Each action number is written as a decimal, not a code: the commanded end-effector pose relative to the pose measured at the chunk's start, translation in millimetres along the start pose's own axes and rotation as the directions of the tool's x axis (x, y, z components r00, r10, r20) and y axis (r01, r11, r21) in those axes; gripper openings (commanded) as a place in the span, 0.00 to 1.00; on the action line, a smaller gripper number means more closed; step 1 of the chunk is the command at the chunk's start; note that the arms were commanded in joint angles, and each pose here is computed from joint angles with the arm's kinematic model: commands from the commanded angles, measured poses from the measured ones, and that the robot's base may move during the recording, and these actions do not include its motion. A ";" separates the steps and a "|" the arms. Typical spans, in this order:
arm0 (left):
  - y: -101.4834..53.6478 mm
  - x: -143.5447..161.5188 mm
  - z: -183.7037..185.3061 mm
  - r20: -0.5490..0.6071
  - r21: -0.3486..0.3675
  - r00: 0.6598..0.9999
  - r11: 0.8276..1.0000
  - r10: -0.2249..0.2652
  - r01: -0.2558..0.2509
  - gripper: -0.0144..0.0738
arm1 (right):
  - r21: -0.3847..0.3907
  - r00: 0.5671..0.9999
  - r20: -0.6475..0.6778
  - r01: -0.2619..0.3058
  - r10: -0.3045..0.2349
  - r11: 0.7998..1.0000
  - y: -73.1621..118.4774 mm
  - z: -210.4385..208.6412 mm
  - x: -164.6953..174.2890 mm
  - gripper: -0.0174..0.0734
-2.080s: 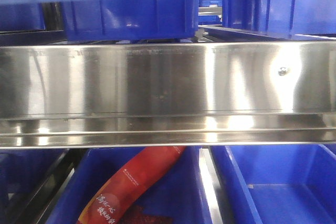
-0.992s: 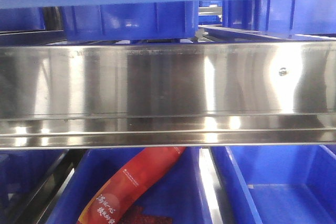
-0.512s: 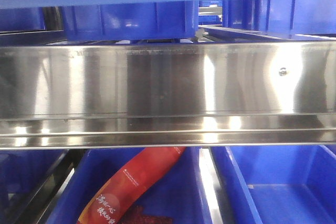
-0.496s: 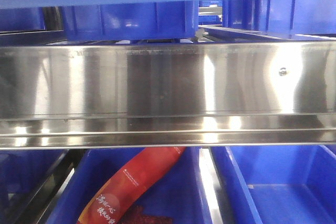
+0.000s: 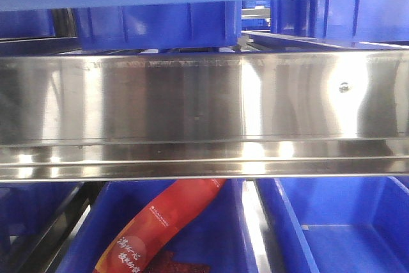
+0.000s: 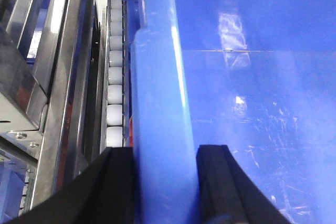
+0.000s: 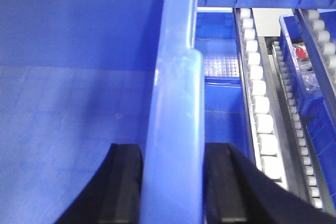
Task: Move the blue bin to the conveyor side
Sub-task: 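Lift the blue bin with both grippers and pull it off the shelf, then hold the blue bin with both grippers while driving away from the rack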
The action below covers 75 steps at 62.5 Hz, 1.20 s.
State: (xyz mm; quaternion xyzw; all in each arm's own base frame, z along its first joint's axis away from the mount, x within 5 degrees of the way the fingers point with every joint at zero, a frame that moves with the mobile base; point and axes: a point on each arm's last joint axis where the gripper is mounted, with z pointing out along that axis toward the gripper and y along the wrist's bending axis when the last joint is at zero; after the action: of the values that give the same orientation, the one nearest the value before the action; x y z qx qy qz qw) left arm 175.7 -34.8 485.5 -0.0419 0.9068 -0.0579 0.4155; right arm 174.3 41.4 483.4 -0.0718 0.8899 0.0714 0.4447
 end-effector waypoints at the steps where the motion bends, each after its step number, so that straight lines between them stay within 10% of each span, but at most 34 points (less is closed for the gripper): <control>1: -1.6 -7.9 -13.3 0.127 0.036 0.992 0.999 0.014 -0.019 0.14 | 0.002 0.989 0.144 0.017 -0.017 1.000 -0.1 -12.0 -10.7 0.09; 75: -1.6 -7.9 -13.3 0.127 0.036 0.992 0.999 0.014 -0.019 0.14 | 0.002 0.989 0.144 0.017 -0.017 1.000 -0.1 -12.0 -10.7 0.09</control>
State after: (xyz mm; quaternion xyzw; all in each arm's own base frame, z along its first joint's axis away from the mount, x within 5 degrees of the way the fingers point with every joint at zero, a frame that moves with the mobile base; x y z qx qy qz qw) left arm 173.3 -33.5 486.9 -0.0426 0.9051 -0.0552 0.4195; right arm 174.5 42.1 483.8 -0.0720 0.8886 0.0755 0.4467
